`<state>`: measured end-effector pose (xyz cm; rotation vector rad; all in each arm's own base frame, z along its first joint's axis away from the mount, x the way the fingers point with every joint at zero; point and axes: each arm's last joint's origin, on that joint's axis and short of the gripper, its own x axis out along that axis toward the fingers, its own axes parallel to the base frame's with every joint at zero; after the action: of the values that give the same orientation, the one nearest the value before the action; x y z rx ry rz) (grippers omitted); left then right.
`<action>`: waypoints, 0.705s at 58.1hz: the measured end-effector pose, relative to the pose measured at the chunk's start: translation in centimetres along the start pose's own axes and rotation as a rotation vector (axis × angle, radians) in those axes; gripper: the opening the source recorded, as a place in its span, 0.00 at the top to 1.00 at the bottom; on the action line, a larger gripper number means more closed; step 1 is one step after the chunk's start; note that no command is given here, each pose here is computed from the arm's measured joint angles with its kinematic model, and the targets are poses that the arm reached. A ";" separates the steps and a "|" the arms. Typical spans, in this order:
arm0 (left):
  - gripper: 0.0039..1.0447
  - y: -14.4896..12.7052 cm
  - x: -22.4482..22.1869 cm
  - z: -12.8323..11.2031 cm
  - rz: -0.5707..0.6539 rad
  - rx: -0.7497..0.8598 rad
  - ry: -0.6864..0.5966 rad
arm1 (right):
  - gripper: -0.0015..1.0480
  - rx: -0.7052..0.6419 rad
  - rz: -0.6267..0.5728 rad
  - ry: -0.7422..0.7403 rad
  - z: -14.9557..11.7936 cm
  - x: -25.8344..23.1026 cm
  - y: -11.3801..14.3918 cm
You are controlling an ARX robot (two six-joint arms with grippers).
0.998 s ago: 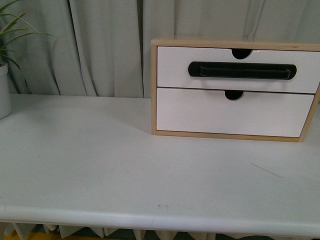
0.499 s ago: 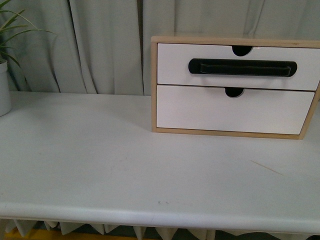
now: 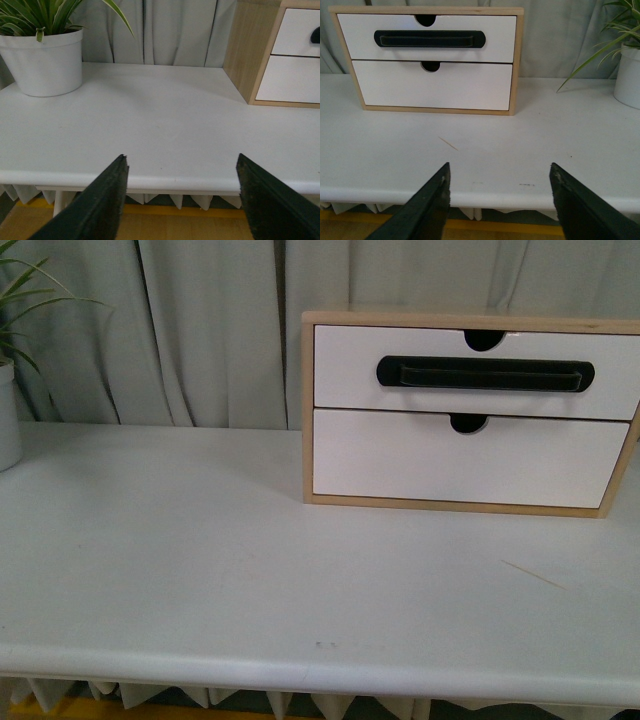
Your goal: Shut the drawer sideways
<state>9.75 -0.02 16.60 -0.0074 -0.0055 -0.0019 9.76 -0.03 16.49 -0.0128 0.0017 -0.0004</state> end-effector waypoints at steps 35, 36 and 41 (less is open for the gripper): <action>0.05 0.0 0.0 0.0 0.000 0.001 0.000 | 0.09 0.002 0.000 0.000 0.0 0.0 0.0; 0.05 0.0 0.0 0.0 0.000 0.001 0.000 | 0.09 0.002 0.000 0.000 0.0 0.0 0.0; 0.05 0.0 0.0 0.0 0.000 0.001 0.000 | 0.09 0.002 0.000 0.000 0.0 0.0 0.0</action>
<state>9.75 -0.02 16.60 -0.0067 -0.0055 -0.0019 9.76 -0.03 16.49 -0.0109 0.0017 -0.0004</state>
